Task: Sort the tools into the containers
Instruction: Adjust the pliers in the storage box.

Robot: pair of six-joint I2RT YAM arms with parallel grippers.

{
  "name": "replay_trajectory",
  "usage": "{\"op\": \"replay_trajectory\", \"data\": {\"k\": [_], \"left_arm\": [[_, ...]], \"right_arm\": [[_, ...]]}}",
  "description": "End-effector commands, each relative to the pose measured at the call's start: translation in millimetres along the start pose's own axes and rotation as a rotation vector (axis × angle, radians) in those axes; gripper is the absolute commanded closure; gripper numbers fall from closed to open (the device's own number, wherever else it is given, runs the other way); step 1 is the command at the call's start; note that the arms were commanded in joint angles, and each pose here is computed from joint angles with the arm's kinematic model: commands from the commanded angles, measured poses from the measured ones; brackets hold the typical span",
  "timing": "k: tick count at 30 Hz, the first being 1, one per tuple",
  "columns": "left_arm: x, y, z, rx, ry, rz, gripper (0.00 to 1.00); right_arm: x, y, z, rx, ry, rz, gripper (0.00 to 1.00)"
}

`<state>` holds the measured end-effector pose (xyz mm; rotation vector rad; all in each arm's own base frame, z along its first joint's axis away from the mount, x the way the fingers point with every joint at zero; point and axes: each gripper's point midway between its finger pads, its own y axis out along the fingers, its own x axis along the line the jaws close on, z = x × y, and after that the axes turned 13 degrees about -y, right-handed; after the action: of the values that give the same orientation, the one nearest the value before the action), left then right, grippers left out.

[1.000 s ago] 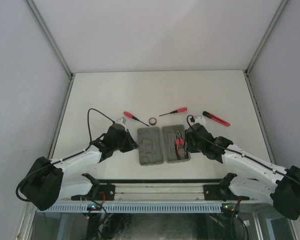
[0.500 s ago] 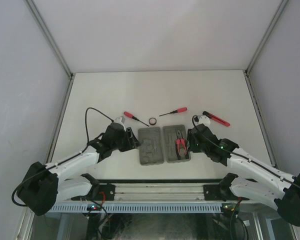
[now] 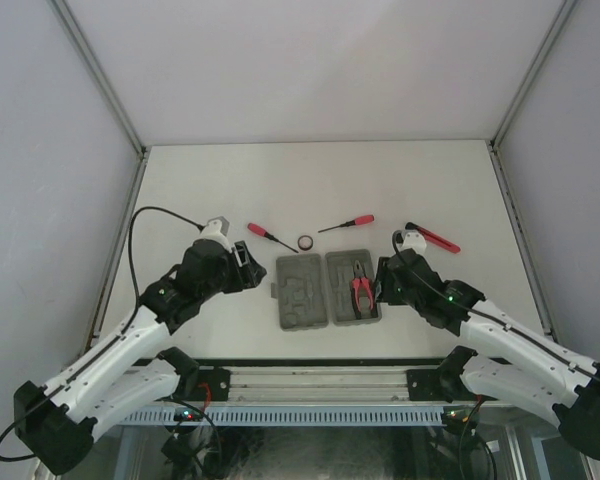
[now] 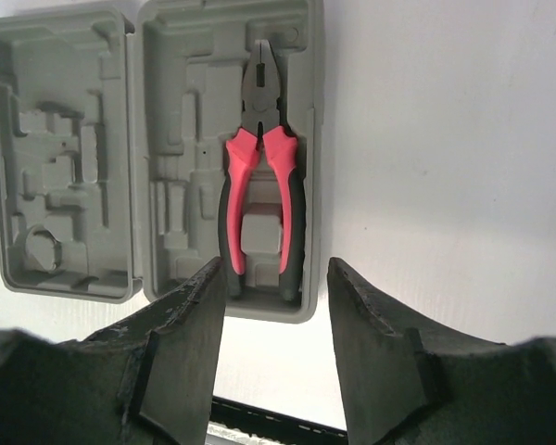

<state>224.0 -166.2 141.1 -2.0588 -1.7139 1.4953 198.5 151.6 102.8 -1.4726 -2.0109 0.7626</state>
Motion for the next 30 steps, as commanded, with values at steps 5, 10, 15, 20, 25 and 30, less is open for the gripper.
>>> {"op": "replay_trajectory", "data": {"k": [5,10,15,20,25,30], "left_arm": [[3,-29,-33,-0.057,0.076,-0.011,0.33],[9,-38,-48,-0.080,0.103,-0.046,0.31],[10,-46,-56,-0.088,0.147,-0.065,0.30],[14,-49,-59,-0.098,0.154,-0.082,0.29],[18,-51,-61,-0.104,0.166,-0.106,0.29],[21,-62,-71,-0.144,0.200,-0.136,0.28]], "right_arm": [[-14,2,25,0.093,0.052,0.068,0.53],[-22,2,27,0.092,0.091,0.069,0.53],[-27,5,23,0.089,0.126,0.066,0.53],[-30,8,13,0.064,0.168,0.052,0.51],[-35,11,5,0.046,0.192,0.048,0.50],[-37,14,-5,0.021,0.203,0.012,0.48]]}}
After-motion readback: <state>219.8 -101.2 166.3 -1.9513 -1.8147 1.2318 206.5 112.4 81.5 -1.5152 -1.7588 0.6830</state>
